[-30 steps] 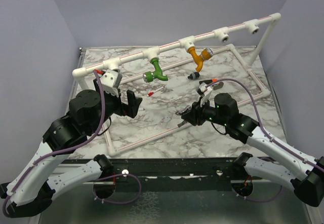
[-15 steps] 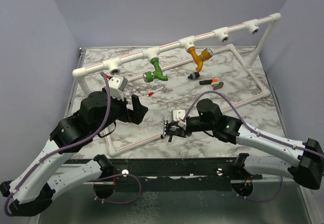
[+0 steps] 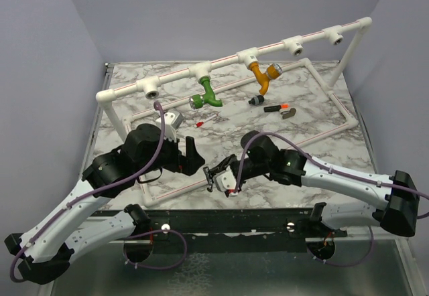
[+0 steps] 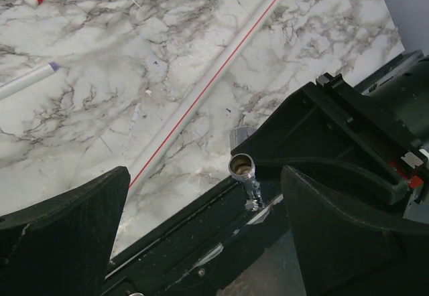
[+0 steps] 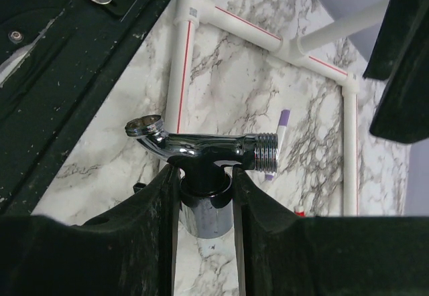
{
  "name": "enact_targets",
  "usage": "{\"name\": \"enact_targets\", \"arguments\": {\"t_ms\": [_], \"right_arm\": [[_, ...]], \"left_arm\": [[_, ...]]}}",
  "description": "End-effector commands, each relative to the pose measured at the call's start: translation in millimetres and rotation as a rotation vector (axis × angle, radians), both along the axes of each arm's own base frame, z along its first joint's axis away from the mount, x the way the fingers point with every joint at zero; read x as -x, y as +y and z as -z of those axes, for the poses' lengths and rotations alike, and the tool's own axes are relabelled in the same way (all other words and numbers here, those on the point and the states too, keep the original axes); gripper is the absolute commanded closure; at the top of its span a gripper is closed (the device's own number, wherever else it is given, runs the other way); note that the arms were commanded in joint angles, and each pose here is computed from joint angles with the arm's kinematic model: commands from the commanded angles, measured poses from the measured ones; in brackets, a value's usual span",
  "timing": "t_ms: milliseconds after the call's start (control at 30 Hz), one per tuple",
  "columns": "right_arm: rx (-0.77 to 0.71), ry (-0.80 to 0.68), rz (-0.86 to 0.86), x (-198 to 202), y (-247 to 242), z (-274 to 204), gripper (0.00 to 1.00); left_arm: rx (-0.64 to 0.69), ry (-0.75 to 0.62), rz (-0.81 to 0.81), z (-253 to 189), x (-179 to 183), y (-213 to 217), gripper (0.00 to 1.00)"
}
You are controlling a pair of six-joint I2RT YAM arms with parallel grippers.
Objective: Install the water faucets
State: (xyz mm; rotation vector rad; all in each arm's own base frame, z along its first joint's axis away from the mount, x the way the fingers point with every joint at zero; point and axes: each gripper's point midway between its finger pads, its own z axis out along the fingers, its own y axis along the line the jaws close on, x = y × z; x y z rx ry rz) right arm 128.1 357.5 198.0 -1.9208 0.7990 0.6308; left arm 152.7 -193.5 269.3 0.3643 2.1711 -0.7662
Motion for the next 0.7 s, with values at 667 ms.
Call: {"name": "enact_targets", "arguments": {"t_ms": [667], "right_arm": [[0.059,-0.38,-0.228,24.1,30.5,-12.5,1.0]], "left_arm": [[0.037,0.287,0.291,40.5,70.9,-17.6,0.45]]}}
